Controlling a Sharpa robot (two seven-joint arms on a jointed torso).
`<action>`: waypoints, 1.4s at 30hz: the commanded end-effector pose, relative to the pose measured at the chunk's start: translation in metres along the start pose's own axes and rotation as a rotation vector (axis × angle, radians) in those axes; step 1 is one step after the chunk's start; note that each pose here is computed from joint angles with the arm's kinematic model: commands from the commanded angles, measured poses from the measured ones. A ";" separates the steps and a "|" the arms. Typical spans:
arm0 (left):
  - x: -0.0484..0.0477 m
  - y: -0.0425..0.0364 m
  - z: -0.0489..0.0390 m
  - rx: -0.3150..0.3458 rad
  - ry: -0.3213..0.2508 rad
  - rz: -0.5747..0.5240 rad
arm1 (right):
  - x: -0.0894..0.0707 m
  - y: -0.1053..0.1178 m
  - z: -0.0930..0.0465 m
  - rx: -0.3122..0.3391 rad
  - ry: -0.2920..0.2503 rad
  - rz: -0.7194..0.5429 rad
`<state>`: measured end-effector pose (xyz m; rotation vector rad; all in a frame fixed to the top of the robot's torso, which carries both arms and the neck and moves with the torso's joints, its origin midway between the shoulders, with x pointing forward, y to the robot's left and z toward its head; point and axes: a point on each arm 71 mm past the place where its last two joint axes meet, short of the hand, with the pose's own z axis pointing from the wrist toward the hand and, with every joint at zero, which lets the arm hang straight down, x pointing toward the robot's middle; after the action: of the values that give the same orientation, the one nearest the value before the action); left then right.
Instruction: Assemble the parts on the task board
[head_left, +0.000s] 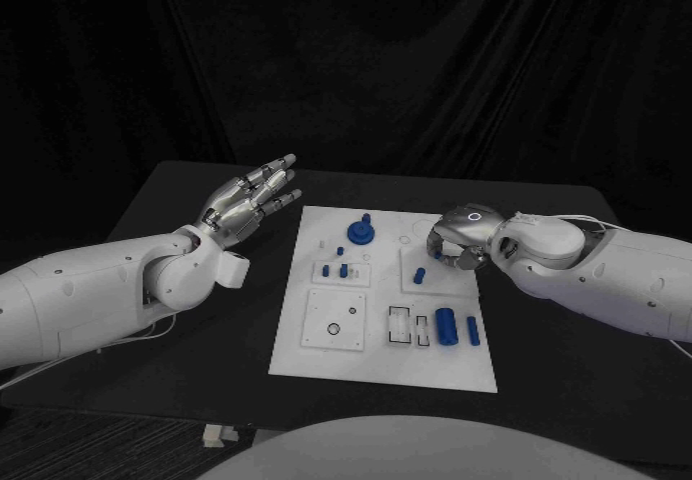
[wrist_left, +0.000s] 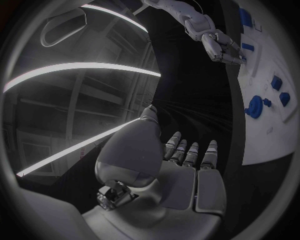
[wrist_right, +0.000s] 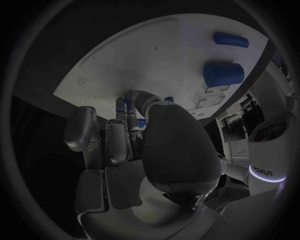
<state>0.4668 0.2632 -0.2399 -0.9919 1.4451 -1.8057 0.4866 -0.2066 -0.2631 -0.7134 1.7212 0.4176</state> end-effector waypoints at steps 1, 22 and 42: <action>0.0020 -0.0084 -0.0001 0.129 0.013 -0.012 | -0.001 0.000 -0.001 -0.005 -0.034 0.001; 0.0007 -0.0050 0.0002 0.111 0.015 -0.015 | -0.021 -0.007 -0.015 0.021 -0.133 0.010; 0.0030 0.0001 0.0027 0.089 0.028 -0.026 | -0.085 0.061 -0.022 -0.120 -0.204 -0.057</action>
<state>0.4684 0.2597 -0.2455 -0.9948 1.4579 -1.8199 0.4451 -0.1587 -0.1799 -0.7516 1.4830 0.5900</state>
